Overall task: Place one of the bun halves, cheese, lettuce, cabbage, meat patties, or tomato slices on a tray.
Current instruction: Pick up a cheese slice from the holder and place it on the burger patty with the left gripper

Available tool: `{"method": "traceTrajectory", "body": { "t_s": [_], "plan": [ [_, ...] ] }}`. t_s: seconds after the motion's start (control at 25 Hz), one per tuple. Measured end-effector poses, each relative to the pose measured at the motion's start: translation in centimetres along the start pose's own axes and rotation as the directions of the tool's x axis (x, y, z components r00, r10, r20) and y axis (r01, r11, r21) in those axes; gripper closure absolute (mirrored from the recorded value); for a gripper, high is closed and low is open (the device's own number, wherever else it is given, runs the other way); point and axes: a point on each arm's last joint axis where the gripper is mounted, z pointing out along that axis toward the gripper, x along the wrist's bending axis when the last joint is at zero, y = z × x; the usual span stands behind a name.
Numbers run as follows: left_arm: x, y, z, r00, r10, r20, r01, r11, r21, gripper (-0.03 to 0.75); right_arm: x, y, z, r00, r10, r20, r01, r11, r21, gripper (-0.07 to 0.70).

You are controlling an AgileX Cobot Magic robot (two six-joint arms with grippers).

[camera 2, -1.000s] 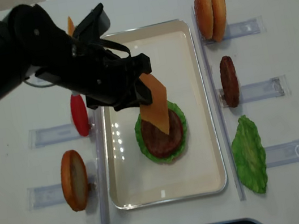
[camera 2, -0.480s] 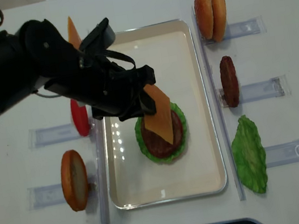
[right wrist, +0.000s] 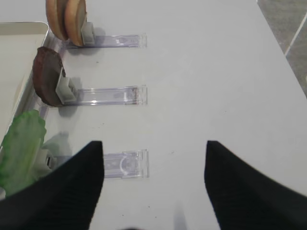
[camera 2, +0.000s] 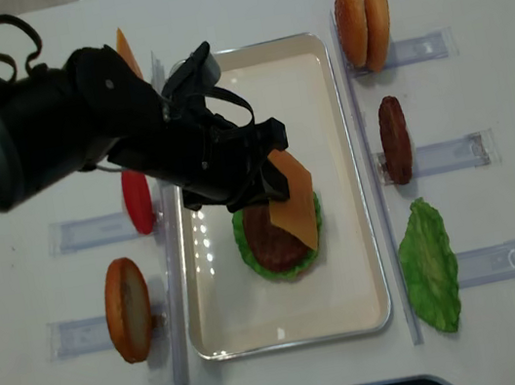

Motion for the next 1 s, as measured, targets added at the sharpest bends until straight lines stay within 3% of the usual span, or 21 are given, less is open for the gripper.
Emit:
{"method": "traceTrajectory", "body": {
  "t_s": [0.44, 1.0],
  "plan": [
    [0.04, -0.02, 0.01, 0.999, 0.036, -0.003, -0.036, 0.999, 0.002, 0.682, 0.00, 0.00, 0.00, 1.000, 0.002, 0.000, -0.002, 1.000, 0.000, 0.171],
    [0.13, -0.05, 0.01, 0.999, 0.049, -0.012, -0.049, 0.999, 0.005, 0.682, 0.00, 0.00, 0.00, 1.000, 0.002, 0.000, -0.002, 1.000, 0.000, 0.171]
  ]
}}
